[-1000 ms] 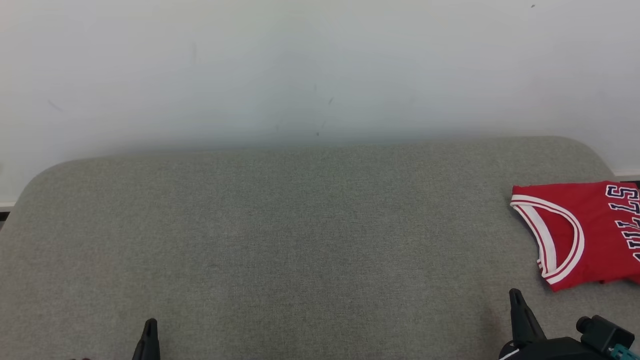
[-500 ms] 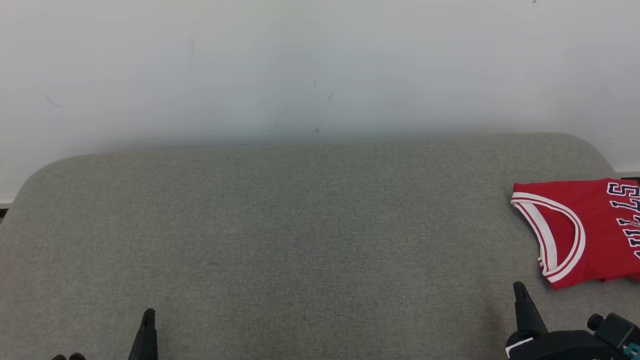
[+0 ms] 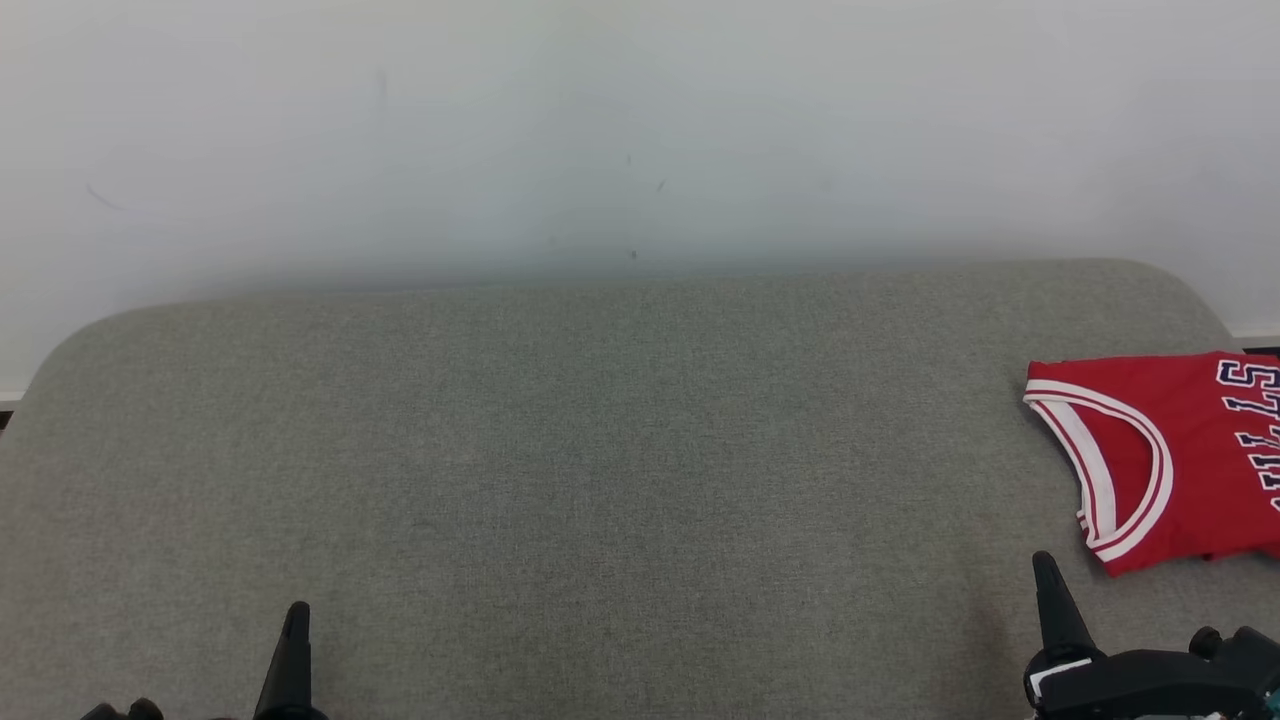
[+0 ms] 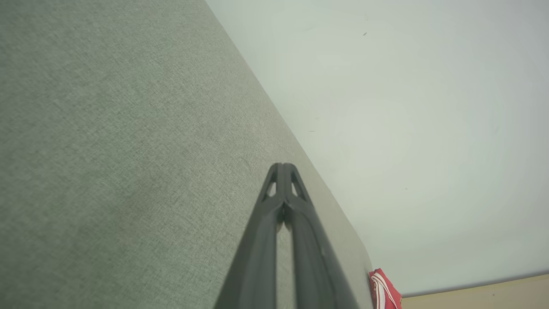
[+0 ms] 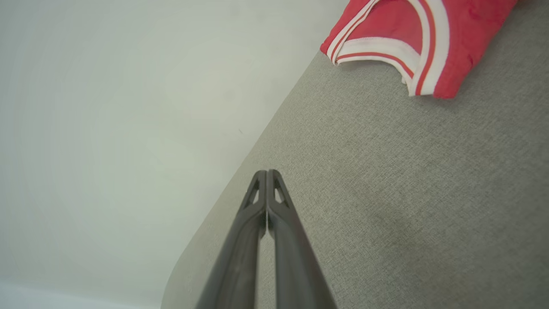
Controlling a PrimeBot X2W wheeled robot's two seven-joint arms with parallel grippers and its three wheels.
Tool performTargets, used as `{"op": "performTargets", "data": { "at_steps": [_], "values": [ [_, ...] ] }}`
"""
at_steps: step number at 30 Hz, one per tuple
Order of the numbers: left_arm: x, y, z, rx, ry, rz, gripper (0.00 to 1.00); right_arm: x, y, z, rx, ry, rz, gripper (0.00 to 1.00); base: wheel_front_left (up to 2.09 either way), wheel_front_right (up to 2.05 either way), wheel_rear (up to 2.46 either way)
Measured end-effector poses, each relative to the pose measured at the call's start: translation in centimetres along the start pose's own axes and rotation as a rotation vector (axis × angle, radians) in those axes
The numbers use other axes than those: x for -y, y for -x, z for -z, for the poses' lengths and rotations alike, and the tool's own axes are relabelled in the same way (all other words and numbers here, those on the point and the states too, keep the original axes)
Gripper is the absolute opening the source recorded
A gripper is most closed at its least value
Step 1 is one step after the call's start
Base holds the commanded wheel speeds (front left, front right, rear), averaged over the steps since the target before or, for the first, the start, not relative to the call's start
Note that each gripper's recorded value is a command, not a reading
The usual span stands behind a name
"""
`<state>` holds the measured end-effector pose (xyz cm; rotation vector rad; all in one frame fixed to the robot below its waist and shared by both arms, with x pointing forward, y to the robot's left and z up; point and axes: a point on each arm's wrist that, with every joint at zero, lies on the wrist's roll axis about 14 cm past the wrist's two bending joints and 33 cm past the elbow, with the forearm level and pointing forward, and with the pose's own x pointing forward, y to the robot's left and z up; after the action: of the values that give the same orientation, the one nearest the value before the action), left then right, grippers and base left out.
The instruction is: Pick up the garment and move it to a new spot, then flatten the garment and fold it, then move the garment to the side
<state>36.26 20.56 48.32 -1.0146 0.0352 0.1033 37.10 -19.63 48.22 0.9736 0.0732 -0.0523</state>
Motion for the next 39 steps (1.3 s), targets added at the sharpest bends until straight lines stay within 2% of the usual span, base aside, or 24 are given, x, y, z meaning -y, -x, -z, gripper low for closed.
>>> {"op": "performTargets", "data": {
  "at_steps": [39],
  "values": [
    [1.2, -1.4, -0.2, -0.029, 0.341, 0.039, 0.00, -1.0, -0.9, -1.0, 0.011, -0.369, -0.038, 0.00, 0.00, 0.00, 0.00]
  ]
}}
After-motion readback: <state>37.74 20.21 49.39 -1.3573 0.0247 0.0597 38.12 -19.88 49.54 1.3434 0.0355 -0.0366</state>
